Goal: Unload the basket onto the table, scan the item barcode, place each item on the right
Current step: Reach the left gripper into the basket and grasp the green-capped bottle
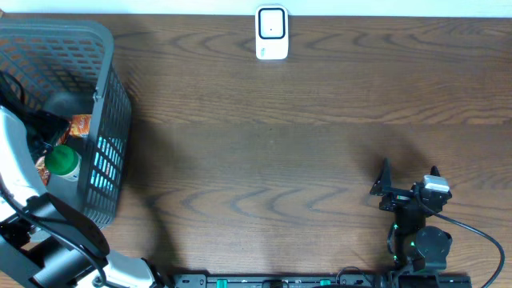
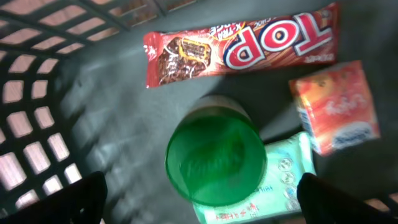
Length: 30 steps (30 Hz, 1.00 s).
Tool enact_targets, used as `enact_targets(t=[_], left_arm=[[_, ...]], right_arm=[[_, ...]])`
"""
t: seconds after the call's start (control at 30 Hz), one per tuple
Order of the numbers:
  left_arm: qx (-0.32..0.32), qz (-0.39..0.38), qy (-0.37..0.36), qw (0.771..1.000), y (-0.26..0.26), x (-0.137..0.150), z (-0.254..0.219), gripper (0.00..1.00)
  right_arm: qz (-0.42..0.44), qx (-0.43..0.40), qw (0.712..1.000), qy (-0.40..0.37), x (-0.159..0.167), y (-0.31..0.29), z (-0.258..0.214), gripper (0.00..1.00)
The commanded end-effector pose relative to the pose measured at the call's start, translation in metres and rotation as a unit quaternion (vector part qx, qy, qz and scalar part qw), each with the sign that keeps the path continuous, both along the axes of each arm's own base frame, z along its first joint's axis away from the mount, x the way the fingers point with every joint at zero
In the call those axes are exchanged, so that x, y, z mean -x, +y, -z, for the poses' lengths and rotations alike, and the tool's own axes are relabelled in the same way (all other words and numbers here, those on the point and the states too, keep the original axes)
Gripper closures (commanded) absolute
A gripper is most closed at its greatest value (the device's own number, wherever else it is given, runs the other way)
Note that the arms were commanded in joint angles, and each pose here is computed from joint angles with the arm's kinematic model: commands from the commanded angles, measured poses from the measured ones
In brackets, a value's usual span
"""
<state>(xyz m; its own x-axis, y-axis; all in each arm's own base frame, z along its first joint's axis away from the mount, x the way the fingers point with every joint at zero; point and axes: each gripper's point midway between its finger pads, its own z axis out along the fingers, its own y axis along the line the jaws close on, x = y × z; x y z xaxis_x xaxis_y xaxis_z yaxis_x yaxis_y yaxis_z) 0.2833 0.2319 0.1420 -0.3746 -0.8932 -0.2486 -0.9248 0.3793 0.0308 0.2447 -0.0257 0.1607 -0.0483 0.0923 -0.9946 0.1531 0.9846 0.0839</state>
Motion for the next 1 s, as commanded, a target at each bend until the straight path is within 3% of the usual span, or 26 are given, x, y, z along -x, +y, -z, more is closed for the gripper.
enact_targets(t=[0.0,0.33,0.67,0.7,0.77,0.8,0.97], left_arm=[[-0.001,0.018,0.014,1.000,0.001,0.006,0.016,0.02],[0.006,0.037,0.030,0.999,0.006,0.008,0.046,0.02],[0.084,0.050,0.082,0.992,-0.008,0.008,0.109,0.02],[0.087,0.049,0.085,0.991,-0.008,0.008,0.112,0.04],[0.088,0.049,0.086,0.991,-0.008,0.008,0.113,0.19],[0.087,0.049,0.086,0.991,-0.007,0.008,0.113,0.23],[0.081,0.050,0.079,0.992,-0.006,0.007,0.107,0.28]], right_arm=[[0.000,0.008,1.000,0.001,0.000,-0.001,0.001,0.01],[0.000,0.008,1.000,0.001,0.000,-0.001,0.001,0.01],[0.000,0.008,1.000,0.001,0.000,-0.001,0.001,0.01],[0.000,0.008,1.000,0.001,0.000,-0.001,0.001,0.01],[0.000,0.008,1.000,0.001,0.000,-0.001,0.001,0.01],[0.000,0.008,1.000,0.001,0.000,-0.001,0.001,0.01],[0.000,0.008,1.000,0.001,0.000,-0.001,0.001,0.01]])
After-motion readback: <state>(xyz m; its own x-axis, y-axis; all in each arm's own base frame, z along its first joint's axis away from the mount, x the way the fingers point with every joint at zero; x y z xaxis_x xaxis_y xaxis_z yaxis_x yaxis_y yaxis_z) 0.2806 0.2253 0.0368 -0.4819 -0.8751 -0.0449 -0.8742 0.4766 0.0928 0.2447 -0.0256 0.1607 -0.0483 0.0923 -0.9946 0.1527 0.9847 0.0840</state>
